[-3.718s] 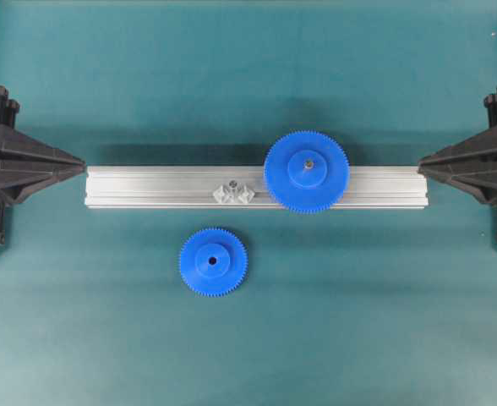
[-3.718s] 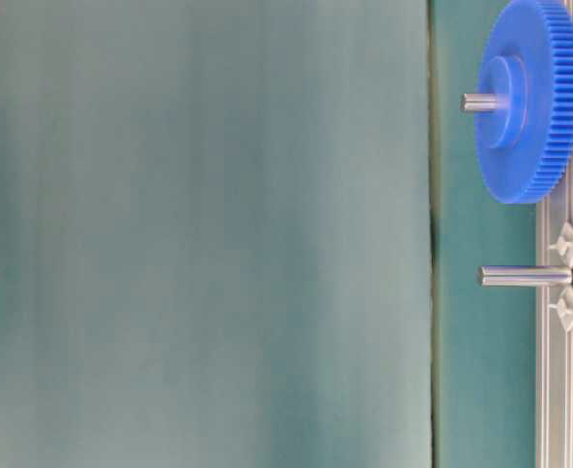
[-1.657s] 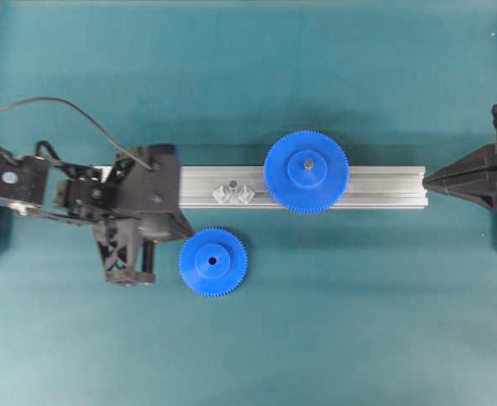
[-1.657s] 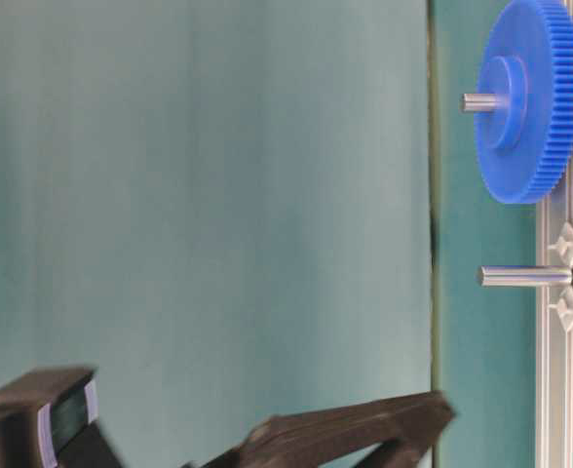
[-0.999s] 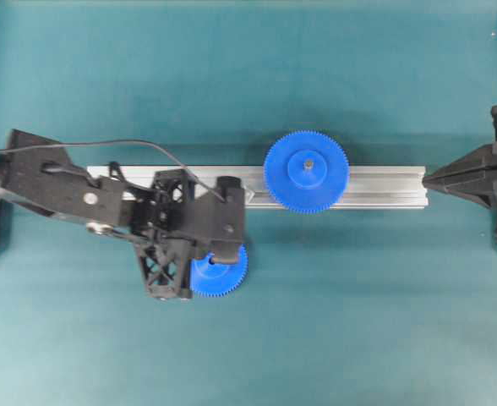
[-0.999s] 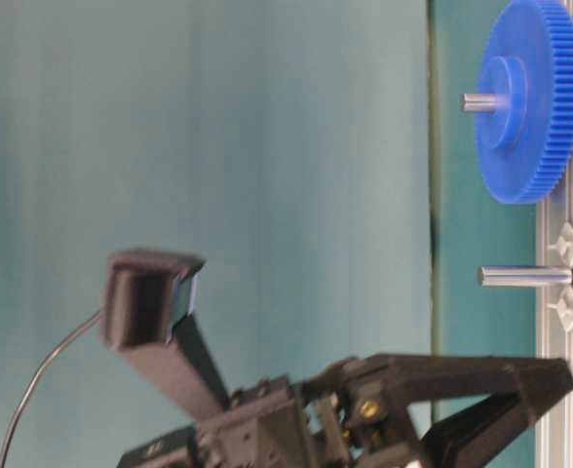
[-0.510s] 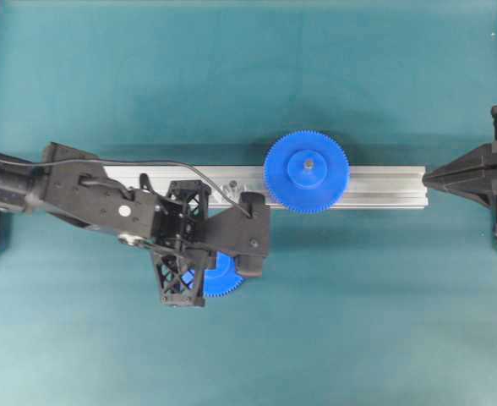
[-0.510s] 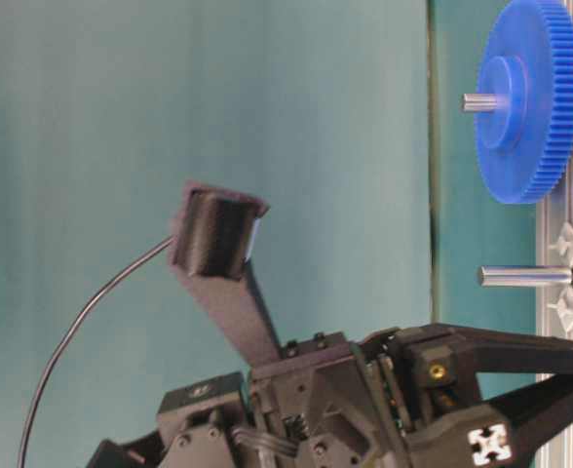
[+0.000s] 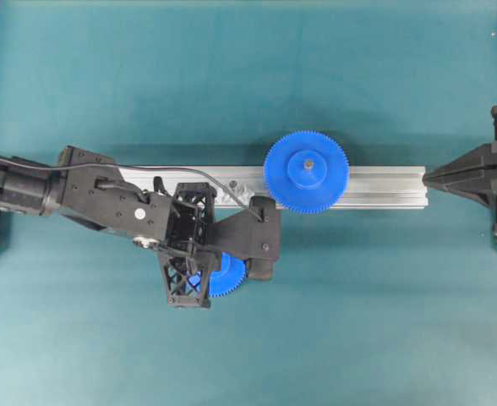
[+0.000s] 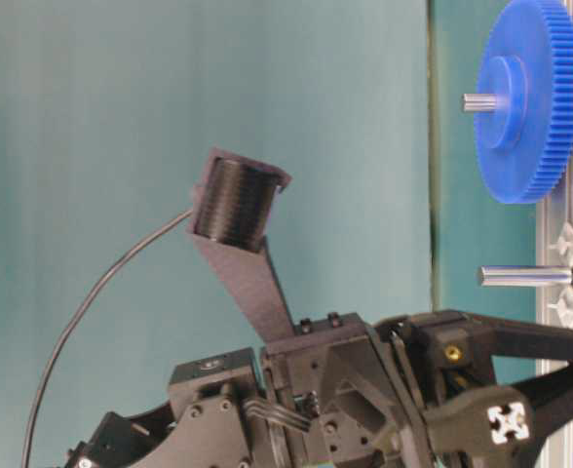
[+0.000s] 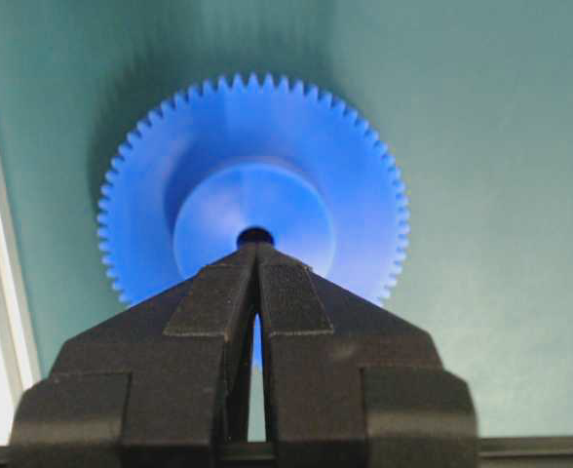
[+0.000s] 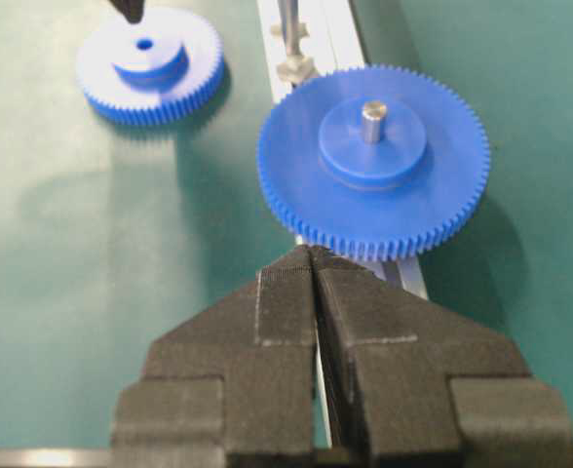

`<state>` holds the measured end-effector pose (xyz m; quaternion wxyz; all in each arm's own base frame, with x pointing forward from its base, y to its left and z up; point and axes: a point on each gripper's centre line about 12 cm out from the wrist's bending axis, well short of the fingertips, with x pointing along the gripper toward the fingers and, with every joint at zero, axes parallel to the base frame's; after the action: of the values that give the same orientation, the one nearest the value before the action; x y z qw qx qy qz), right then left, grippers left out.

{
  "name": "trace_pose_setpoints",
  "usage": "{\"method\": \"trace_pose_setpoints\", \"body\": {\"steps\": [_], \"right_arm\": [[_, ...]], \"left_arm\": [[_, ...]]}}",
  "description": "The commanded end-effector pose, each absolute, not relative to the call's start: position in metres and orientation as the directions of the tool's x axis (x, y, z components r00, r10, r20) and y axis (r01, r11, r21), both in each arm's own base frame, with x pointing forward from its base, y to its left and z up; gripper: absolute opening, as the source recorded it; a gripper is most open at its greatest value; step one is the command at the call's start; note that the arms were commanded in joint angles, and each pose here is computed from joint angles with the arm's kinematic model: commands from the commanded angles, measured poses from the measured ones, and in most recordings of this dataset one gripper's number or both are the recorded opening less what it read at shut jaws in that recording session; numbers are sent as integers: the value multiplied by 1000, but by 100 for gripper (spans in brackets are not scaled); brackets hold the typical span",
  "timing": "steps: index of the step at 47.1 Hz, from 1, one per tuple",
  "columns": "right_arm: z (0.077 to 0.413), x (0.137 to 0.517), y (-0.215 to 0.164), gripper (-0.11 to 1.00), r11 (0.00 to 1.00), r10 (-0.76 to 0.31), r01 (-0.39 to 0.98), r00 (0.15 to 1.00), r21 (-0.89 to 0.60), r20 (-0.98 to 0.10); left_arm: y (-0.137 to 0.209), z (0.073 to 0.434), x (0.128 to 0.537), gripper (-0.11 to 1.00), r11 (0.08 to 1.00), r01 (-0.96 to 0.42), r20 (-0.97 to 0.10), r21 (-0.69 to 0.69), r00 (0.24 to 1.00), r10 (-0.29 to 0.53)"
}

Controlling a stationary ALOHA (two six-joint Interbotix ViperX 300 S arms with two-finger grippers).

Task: Find the location of the shaft and insert the small gear.
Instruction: 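Lower the open left gripper around the blue gear's hub, then close the left gripper on the blue gear hub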

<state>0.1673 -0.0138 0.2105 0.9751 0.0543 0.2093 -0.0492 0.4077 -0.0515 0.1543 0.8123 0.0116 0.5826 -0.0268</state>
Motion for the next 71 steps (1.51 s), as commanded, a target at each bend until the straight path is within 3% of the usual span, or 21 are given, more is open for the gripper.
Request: {"method": "trace_pose_setpoints", "body": {"steps": [1, 16, 22, 27, 36, 40, 71], "right_arm": [[214, 169, -15, 3, 988, -78, 125, 912, 93, -402], [213, 169, -15, 3, 988, -78, 126, 912, 93, -404], [214, 168, -14, 3, 988, -77, 123, 914, 93, -398], [215, 167, -15, 3, 988, -78, 125, 915, 93, -395], [214, 166, -14, 3, 988, -78, 124, 916, 93, -394], [214, 166, -14, 3, 988, -77, 123, 916, 94, -394], [211, 165, -14, 3, 988, -78, 126, 913, 94, -401]], "left_arm": [[-55, 170, 414, 0, 998, 66, -930, -14, 367, -37], [-55, 165, 415, 1, 998, 62, -934, -14, 356, -35], [-55, 165, 415, 8, 998, 55, -934, -17, 356, -35], [-56, 167, 417, 28, 999, 43, -932, -22, 361, -36], [-56, 163, 416, 81, 999, 37, -935, -24, 353, -35], [-55, 162, 417, 93, 999, 38, -936, -22, 351, -34], [-54, 147, 422, 92, 999, 36, -947, -18, 319, -29]]}}
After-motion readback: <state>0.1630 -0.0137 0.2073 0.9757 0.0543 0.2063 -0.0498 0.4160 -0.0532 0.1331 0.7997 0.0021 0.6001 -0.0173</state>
